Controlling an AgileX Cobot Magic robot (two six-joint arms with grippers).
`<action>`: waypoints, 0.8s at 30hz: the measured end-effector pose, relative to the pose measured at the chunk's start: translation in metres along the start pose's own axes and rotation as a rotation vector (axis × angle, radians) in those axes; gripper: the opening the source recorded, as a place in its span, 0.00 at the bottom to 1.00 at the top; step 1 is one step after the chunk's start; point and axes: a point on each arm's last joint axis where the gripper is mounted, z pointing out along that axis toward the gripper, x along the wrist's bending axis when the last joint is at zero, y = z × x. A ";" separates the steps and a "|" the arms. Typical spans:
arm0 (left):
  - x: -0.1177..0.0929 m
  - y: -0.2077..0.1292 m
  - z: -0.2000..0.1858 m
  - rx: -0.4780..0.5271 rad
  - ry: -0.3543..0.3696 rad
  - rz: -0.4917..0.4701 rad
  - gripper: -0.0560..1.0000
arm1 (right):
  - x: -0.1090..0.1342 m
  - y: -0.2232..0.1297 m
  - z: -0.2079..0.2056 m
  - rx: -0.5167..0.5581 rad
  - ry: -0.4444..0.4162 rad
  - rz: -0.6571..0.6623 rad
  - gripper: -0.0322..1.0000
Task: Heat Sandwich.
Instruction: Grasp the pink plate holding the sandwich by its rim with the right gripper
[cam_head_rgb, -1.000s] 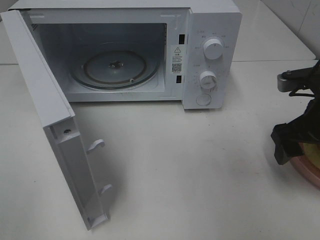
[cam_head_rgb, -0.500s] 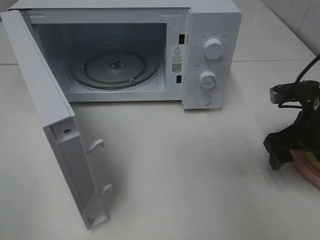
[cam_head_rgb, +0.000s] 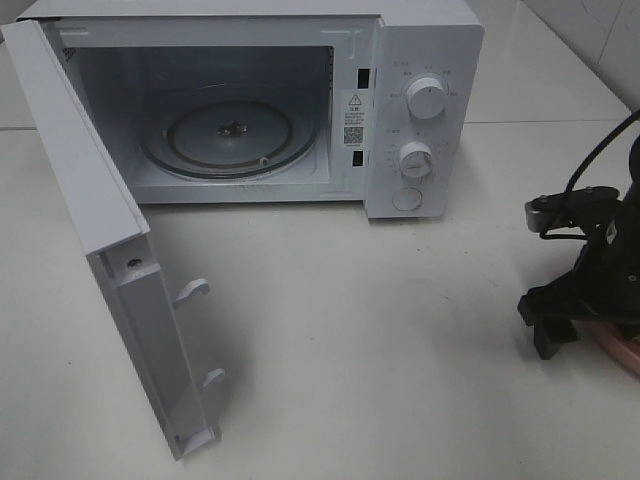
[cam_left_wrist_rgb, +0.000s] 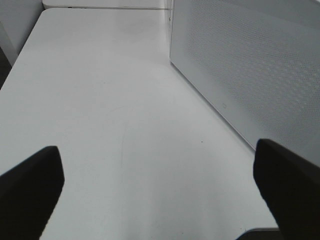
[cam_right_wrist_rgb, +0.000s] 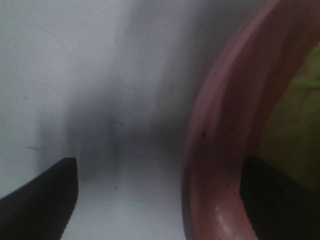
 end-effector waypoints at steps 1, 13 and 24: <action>0.000 0.000 0.000 0.000 0.000 0.000 0.98 | 0.000 0.000 0.001 0.002 0.000 0.000 0.84; 0.000 0.000 0.000 0.000 0.000 0.000 0.98 | -0.001 -0.001 0.001 0.009 -0.011 -0.009 0.57; 0.000 0.000 0.000 0.000 0.000 0.000 0.98 | -0.003 0.001 0.000 0.002 -0.031 -0.014 0.09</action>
